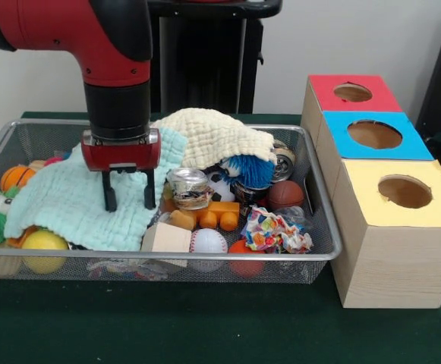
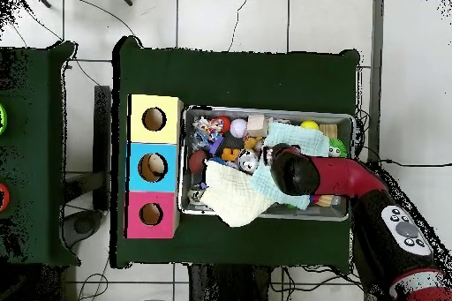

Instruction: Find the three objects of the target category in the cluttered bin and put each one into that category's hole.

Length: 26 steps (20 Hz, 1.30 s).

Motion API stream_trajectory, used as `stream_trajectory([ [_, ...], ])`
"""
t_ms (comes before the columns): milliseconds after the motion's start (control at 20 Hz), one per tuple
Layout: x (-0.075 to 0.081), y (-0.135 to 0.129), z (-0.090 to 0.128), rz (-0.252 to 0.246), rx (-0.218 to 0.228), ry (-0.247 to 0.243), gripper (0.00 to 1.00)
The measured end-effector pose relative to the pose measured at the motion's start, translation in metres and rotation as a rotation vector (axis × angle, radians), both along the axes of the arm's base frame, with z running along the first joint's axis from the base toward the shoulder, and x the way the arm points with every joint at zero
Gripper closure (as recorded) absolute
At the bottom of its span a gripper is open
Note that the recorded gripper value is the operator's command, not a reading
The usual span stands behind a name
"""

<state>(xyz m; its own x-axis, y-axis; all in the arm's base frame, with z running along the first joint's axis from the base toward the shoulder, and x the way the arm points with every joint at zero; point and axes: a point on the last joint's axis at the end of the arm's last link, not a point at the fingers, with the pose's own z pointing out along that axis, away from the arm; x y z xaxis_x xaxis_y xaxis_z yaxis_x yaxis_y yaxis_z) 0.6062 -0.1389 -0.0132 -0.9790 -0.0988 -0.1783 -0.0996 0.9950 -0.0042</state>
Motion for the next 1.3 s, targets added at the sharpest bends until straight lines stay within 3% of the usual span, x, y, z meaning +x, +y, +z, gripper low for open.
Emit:
stream_trajectory([
  [500, 0.009, -0.001, -0.004, 0.0, -0.011, -0.008, 0.0],
  [750, 0.021, 0.002, -0.004, 0.011, -0.025, -0.025, 0.0],
  [800, 0.025, 0.003, -0.003, 0.014, -0.031, -0.031, 1.0],
  [1050, 0.031, 0.0, -0.002, 0.012, -0.036, -0.046, 1.0],
  [1150, 0.043, -0.006, -0.002, 0.005, -0.048, -0.094, 1.0],
  [1300, 0.05, -0.009, -0.007, 0.002, -0.054, -0.13, 1.0],
])
